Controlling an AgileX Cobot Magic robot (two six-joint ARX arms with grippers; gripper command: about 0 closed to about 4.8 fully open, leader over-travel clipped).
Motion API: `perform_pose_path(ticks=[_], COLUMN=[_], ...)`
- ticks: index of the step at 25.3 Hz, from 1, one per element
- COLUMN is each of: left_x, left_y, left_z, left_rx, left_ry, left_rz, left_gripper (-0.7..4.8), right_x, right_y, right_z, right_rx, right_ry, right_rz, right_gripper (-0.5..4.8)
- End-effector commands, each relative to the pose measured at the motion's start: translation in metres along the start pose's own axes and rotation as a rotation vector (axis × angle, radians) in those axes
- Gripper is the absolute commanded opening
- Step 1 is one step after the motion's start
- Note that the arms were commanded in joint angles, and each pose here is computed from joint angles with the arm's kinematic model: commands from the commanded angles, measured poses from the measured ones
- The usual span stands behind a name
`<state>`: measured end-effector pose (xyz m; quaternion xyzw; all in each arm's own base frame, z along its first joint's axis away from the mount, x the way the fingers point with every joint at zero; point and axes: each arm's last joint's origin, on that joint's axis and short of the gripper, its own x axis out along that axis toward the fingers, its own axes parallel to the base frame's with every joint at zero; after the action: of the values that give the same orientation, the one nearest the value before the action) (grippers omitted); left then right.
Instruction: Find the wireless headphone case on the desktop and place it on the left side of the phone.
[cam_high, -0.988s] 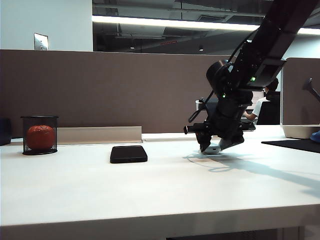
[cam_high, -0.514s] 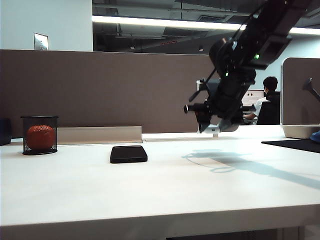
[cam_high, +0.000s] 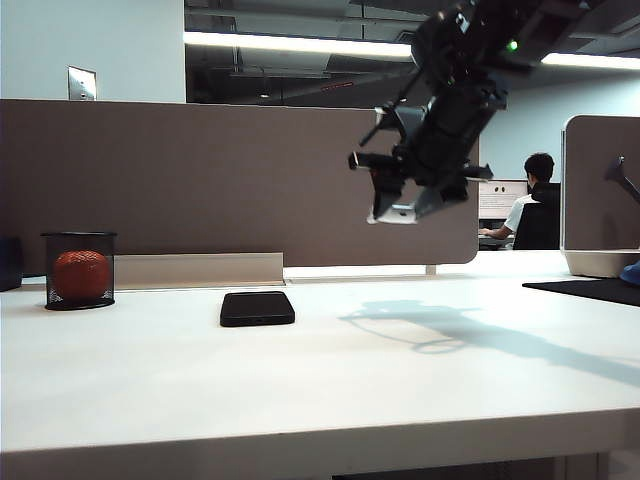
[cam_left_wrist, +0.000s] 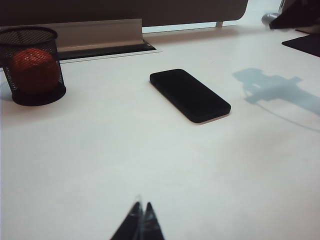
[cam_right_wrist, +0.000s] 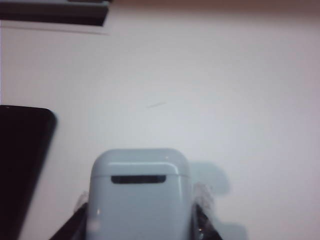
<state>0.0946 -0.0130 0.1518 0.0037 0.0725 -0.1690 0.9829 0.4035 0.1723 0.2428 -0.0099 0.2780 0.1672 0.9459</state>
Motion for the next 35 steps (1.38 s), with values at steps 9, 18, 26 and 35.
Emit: perform_pose_path(ticks=[9, 18, 26, 35], left_x=[0.0, 0.0, 0.0, 0.0], left_y=[0.0, 0.0, -0.001, -0.001], left_z=[0.001, 0.001, 0.001, 0.001], left_rx=[0.002, 0.002, 0.003, 0.003], left_ry=[-0.008, -0.008, -0.009, -0.009], left_rz=[-0.007, -0.009, -0.052, -0.052], left_gripper=[-0.06, -0.06, -0.06, -0.06], right_x=[-0.023, -0.034, -0.035, -0.009], right_y=[0.062, 0.11, 0.125, 0.141], right_z=[0.011, 0.012, 0.012, 0.012], right_rx=[-0.068, -0.083, -0.054, -0.013], right_ry=[-0.064, -0.168, -0.217, -0.206], right_rz=[0.139, 0.248, 0.291, 0.328], right_gripper=[2.01, 2.01, 2.01, 2.01])
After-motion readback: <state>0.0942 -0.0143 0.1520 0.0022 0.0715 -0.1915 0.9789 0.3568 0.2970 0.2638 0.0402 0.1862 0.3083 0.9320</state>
